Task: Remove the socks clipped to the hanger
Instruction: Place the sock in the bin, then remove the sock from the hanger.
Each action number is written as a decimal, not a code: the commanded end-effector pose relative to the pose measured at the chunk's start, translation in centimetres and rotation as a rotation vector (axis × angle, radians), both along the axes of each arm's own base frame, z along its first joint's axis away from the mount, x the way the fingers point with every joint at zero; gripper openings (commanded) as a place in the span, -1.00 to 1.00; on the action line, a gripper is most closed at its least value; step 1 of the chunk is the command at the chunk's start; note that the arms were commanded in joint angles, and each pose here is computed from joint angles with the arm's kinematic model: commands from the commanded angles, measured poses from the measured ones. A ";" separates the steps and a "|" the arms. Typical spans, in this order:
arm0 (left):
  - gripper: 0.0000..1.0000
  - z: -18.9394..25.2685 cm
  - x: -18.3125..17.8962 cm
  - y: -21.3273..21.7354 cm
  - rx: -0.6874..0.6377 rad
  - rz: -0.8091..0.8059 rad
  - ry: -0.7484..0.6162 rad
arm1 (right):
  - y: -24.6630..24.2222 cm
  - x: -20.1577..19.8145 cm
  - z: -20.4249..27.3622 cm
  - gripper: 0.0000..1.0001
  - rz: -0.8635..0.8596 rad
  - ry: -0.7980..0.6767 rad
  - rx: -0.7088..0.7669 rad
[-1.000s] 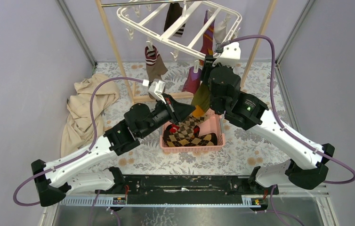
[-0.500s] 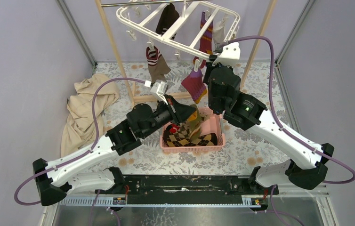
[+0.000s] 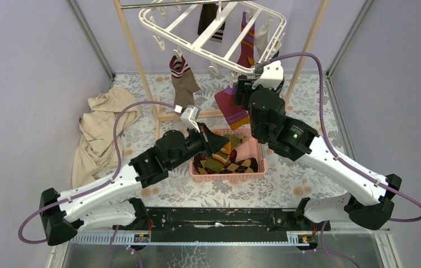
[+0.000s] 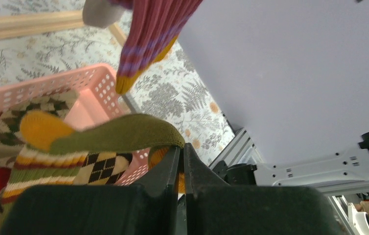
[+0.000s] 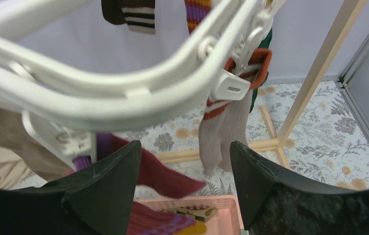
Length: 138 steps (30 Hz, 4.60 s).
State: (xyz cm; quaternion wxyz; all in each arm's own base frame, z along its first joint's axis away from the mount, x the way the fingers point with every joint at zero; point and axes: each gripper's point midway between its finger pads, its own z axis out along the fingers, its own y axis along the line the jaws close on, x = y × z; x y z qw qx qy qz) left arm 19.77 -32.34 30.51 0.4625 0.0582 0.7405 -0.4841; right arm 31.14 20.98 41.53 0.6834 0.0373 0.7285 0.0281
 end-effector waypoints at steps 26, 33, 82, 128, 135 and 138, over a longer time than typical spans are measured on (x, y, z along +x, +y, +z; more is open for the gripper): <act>0.97 -11.1 1.9 -0.3 0.217 0.093 0.140 | -8.7 -0.2 -9.7 0.69 0.038 0.182 0.224; 0.97 -9.2 1.6 0.5 0.190 0.104 0.117 | -6.8 1.9 -11.3 0.69 0.235 0.180 0.305; 0.95 -0.4 -1.4 1.0 0.013 -0.006 0.038 | -3.8 1.7 -7.9 -0.80 0.462 0.013 0.217; 0.97 2.2 6.3 1.8 0.009 0.325 -0.494 | -1.5 -5.6 -7.5 0.28 0.736 0.106 0.305; 0.97 2.3 6.6 -0.4 -0.035 0.293 -0.515 | -2.1 -5.6 -7.7 0.29 0.710 0.115 0.267; 0.97 2.6 7.3 -0.4 -0.038 0.337 -0.518 | -2.4 -5.7 -7.7 0.30 0.699 0.116 0.251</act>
